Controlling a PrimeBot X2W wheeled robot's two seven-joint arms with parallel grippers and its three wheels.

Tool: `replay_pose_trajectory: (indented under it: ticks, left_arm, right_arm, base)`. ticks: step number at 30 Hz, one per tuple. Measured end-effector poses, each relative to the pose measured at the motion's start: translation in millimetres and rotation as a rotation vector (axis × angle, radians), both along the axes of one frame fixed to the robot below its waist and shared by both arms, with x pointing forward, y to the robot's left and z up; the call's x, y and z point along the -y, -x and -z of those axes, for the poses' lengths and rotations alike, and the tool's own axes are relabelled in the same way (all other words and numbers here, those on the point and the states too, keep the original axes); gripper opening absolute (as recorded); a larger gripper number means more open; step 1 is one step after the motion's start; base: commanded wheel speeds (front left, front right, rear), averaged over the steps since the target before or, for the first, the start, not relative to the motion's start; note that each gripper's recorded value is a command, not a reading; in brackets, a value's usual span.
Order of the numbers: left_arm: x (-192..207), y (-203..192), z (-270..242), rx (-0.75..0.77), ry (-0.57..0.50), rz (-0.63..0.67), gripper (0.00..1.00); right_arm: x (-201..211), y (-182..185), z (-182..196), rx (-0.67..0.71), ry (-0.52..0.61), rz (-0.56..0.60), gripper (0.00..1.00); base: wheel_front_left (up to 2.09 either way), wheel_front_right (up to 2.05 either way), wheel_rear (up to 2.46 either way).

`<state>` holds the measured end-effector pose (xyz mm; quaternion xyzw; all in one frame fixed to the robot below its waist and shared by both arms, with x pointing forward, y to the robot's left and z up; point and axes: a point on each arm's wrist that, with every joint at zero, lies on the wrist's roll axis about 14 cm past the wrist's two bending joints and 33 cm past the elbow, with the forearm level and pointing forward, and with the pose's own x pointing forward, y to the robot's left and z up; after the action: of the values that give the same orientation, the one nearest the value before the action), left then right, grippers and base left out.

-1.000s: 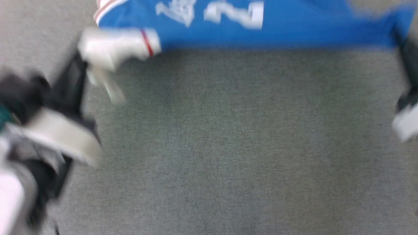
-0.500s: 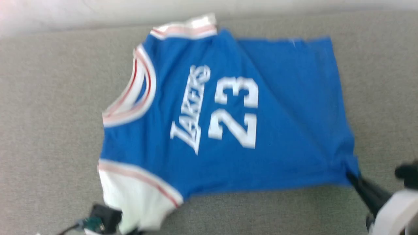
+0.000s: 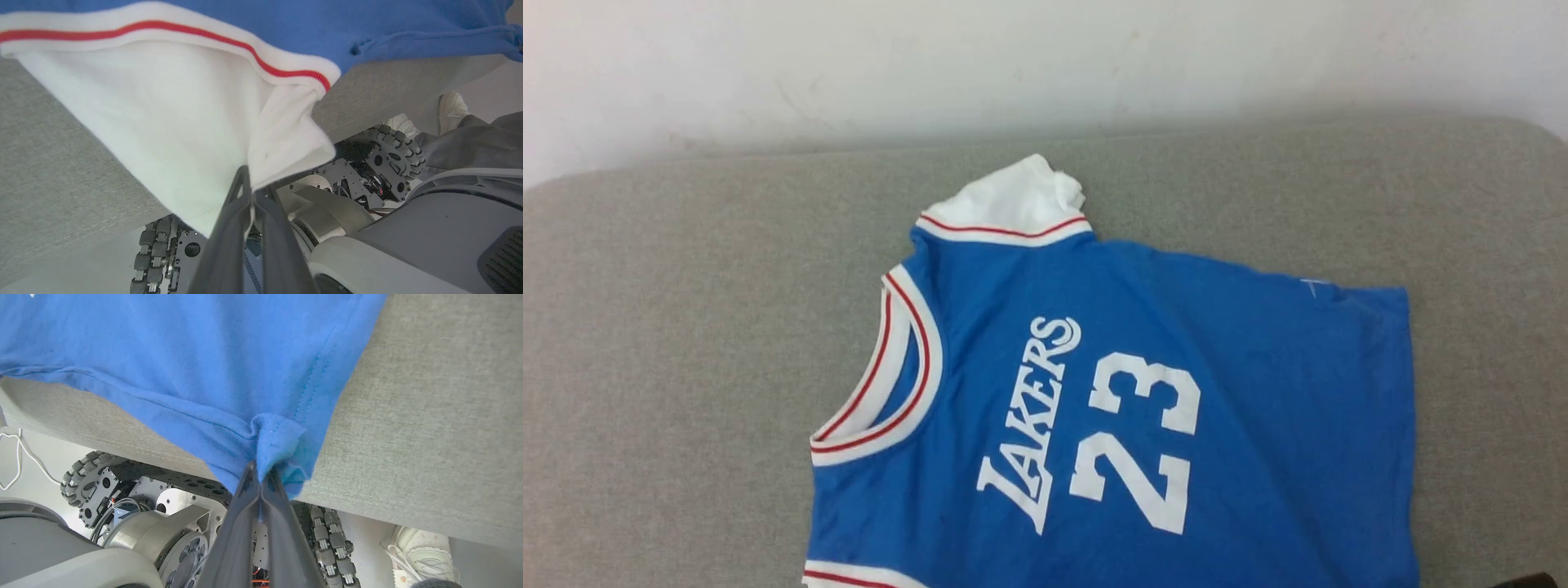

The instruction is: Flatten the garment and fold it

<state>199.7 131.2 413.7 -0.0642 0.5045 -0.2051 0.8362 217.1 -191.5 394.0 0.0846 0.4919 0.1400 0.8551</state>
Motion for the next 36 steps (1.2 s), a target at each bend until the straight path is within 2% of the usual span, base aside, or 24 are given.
replay_pose_trajectory:
  ticks: [5,10,17,23,28,36]
  left_arm:
    - [-1.9,-5.2,-9.9,0.075,-0.01,-0.003,0.0]
    - [-15.2,-41.4,-27.9,0.243,-0.082,0.023,0.0]
    - [-27.5,-100.9,-55.3,0.455,-0.233,0.181,0.0]
    - [-23.3,-159.1,-72.9,0.612,-0.344,0.325,0.0]
    - [-6.6,-197.0,-63.7,0.647,-0.346,0.396,0.0]
    - [4.7,-238.6,-29.4,0.621,-0.302,0.389,0.0]
  right_arm:
    - [3.8,-7.0,-14.2,0.081,0.011,0.02,0.0]
    - [11.5,-26.8,-26.5,0.184,0.04,0.038,0.0]
    - [16.3,-74.1,-48.5,0.336,0.075,0.036,0.0]
    - [16.0,-112.7,-56.6,0.404,0.086,0.027,0.0]
    - [20.2,-137.6,-50.5,0.414,0.11,0.024,0.0]
    - [24.6,-159.6,-24.3,0.361,0.132,0.02,0.0]
  base:
    - [0.0,0.0,0.0]
    - [0.0,0.0,0.0]
    - [0.0,0.0,0.0]
    - [0.0,0.0,0.0]
    - [0.0,0.0,0.0]
    - [0.0,0.0,0.0]
